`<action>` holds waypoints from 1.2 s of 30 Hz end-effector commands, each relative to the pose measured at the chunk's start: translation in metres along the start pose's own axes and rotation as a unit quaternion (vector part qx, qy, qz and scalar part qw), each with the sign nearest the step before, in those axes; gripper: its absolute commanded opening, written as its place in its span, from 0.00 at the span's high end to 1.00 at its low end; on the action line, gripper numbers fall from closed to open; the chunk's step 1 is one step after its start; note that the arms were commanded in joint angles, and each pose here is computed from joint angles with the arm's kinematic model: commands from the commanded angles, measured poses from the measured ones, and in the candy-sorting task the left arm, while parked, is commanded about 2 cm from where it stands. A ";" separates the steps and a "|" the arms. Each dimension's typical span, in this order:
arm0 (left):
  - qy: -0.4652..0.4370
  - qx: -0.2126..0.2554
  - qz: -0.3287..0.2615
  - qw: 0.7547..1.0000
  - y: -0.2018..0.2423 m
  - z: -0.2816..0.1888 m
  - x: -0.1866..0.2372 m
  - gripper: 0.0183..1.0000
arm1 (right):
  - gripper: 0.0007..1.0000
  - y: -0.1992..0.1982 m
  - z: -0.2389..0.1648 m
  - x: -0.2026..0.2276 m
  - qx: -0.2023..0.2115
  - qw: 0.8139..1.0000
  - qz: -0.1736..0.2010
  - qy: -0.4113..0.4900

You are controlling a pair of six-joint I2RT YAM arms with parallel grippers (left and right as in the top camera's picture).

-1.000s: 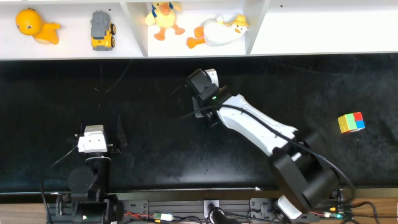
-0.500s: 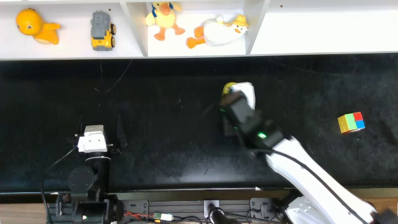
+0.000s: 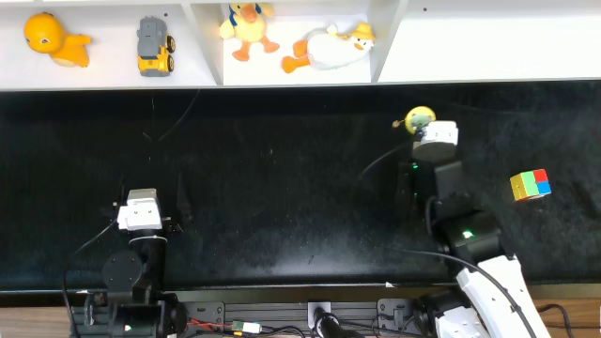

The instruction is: Store Toys

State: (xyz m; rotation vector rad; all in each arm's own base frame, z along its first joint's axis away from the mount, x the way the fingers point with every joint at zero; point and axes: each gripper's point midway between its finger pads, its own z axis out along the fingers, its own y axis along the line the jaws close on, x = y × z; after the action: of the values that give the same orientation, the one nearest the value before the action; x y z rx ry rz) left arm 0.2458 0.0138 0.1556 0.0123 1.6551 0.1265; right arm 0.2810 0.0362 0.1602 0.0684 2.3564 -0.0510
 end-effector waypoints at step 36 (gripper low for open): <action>-0.004 0.006 0.010 1.000 -0.003 -0.001 -0.001 0.00 | 0.96 -0.033 0.073 -0.127 -0.004 0.990 -0.081 -0.112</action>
State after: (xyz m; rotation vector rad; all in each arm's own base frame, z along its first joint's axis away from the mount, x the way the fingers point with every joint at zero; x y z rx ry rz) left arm 0.2458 0.0138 0.1557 0.0122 1.6547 0.1265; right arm 0.4016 -0.0153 0.1725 -0.0759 2.1979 -0.1331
